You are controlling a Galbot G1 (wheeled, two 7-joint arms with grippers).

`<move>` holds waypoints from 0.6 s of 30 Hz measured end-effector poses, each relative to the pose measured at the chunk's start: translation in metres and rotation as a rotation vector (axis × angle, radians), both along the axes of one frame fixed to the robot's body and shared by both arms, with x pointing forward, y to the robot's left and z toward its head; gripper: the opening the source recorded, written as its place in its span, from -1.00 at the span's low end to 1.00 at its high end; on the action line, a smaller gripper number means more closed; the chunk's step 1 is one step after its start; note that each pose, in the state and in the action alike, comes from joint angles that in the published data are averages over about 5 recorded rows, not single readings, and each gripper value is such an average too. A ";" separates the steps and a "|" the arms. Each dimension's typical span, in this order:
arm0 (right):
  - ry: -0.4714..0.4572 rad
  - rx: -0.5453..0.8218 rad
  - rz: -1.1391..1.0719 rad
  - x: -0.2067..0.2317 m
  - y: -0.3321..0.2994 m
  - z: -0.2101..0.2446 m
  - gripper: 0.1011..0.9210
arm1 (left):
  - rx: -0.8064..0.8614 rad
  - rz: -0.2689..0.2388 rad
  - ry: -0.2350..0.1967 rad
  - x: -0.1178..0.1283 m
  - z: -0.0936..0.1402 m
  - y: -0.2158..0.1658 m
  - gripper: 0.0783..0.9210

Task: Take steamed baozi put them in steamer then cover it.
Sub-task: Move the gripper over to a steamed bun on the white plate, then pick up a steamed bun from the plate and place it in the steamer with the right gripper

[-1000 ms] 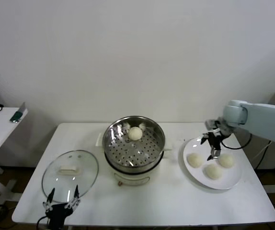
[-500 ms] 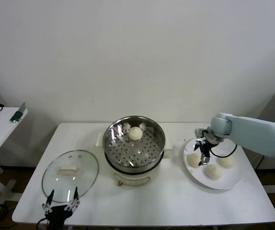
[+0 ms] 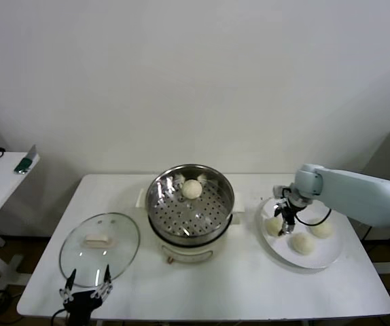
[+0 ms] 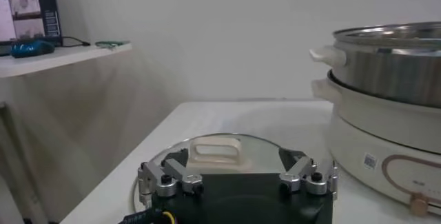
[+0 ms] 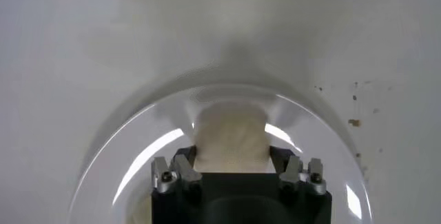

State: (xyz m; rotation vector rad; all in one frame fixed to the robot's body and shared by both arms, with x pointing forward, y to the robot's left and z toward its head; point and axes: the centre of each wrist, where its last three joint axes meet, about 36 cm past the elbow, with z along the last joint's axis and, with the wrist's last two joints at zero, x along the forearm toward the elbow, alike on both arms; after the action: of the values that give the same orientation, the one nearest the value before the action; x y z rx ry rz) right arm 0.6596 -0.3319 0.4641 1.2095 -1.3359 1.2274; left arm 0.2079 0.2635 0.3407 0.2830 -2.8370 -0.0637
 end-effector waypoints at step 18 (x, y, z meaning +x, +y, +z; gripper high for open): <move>-0.072 0.035 0.131 0.035 0.038 0.166 0.39 | -0.003 -0.010 -0.011 0.001 0.006 -0.003 0.77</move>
State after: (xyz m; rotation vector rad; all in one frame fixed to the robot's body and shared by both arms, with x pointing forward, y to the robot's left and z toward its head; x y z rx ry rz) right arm 0.6946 -0.2938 0.6304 1.3060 -1.3531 1.3559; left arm 0.2088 0.2603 0.3468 0.2700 -2.8496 -0.0597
